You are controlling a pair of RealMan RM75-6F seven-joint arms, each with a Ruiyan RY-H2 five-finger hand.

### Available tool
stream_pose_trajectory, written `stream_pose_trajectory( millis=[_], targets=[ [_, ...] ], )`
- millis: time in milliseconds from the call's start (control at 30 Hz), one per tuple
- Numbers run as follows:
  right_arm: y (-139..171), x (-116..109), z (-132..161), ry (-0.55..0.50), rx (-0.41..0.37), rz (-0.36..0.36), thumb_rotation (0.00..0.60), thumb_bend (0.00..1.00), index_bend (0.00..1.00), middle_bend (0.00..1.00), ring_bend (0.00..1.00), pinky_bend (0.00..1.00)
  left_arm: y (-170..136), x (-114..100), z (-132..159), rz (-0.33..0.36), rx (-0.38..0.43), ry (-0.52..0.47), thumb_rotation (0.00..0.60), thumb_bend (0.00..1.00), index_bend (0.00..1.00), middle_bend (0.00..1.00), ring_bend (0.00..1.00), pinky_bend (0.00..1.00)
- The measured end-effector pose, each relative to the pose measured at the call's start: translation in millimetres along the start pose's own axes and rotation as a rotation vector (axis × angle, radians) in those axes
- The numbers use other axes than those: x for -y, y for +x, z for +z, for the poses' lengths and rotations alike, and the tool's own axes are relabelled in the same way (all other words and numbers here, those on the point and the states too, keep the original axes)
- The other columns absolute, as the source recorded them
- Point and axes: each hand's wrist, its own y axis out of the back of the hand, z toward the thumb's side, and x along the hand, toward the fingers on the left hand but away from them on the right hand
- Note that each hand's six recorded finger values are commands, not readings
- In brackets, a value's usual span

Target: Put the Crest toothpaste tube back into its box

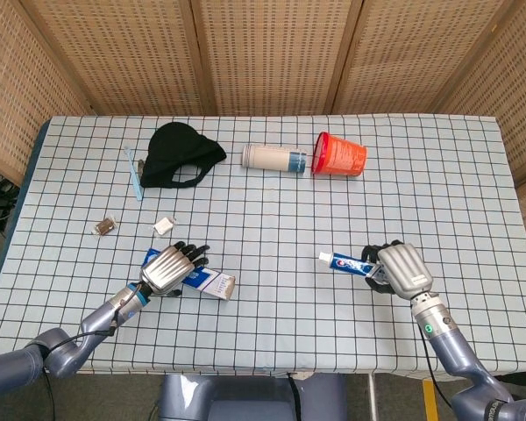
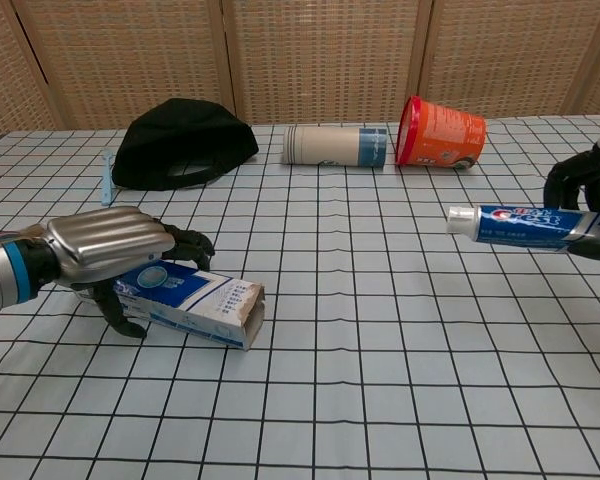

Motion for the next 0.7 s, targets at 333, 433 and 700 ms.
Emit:
stream_pose_trajectory(
  millis=[333,433,700],
  targets=[
    [4,-11,1,0.025,-0.016,-0.017,0.6,0.67,0.63,0.64,0.59,0.49,5,-16,3,0.111,-0.032,-0.124,0.6,0.17,0.67,0.53,0.54,0.52],
    [5,-18,3,0.039,-0.025,-0.029,0.6,0.67,0.63,0.64,0.59,0.49,4,-24,0,0.138,-0.041,-0.202,0.6,0.17,0.66,0.53,0.54,0.52],
    [7,-57,11,0.128,-0.066,-0.084,0.6,0.67,0.63,0.65,0.59,0.49,6,-46,-9,0.211,-0.068,-0.536,0.6,0.15,0.66,0.53,0.54,0.52]
  ],
)
